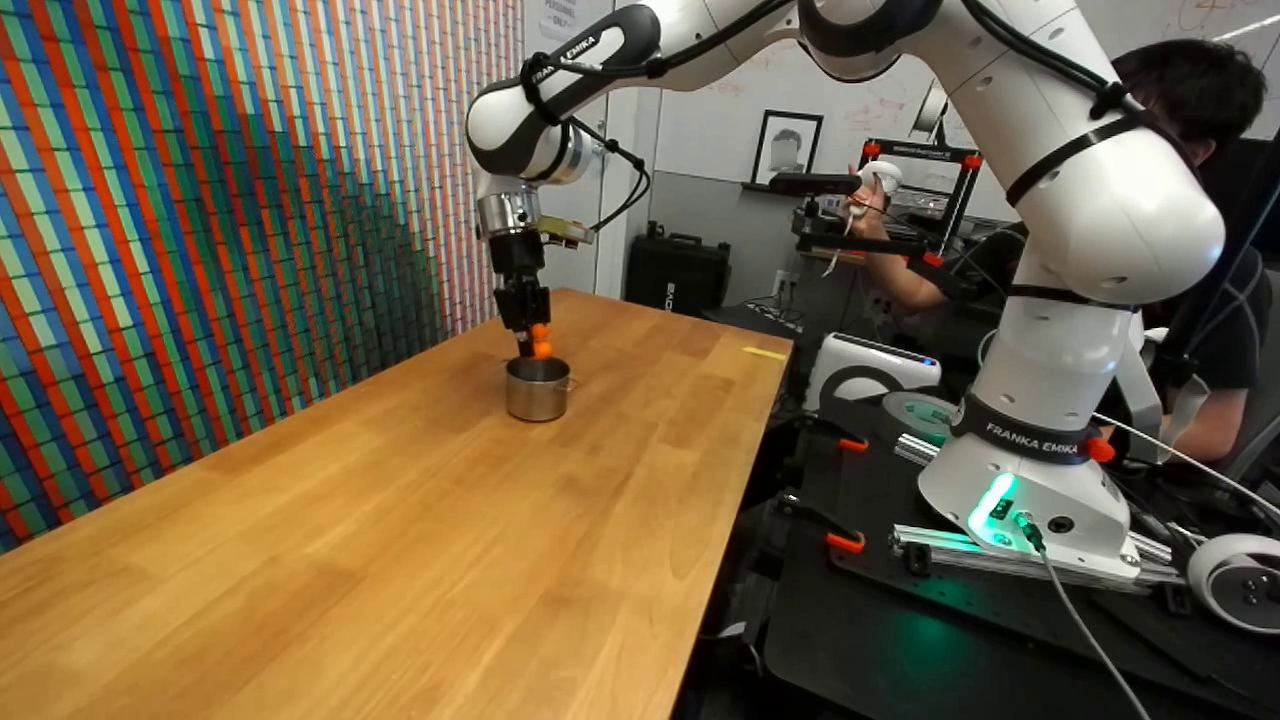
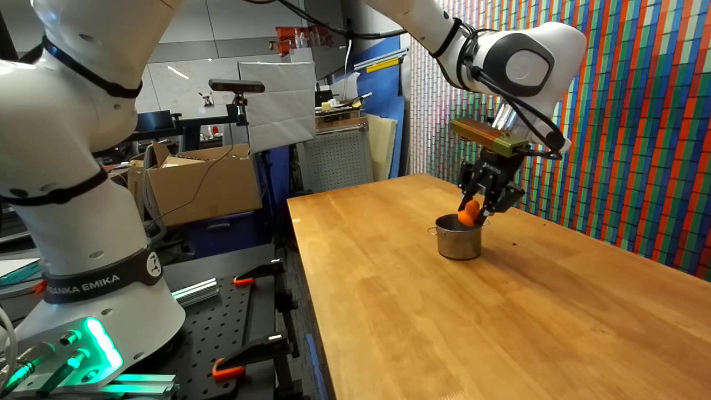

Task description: Put the orange rubber duck into the pot

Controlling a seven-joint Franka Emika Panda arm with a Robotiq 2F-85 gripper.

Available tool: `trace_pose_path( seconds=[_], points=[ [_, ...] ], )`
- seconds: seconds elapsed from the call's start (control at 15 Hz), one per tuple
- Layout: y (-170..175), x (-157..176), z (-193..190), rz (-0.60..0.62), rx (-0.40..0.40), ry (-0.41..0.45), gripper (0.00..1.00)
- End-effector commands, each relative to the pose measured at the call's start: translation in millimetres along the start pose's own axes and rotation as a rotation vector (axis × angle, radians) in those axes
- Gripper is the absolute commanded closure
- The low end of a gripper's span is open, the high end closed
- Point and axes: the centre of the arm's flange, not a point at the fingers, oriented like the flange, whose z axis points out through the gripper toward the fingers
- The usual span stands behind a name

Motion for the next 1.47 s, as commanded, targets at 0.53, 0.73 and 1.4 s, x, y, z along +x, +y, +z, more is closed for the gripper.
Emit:
trace_pose_path(
  seconds=[0.53, 0.73, 1.4],
  points=[
    [-8, 0, -47, -0.037, -0.059, 0.023, 0.0],
    [-8, -12, -67, -0.041, -0.12, 0.037, 0.0],
    [-5, -27, -101, -0.033, -0.175, 0.066, 0.0]
  ],
)
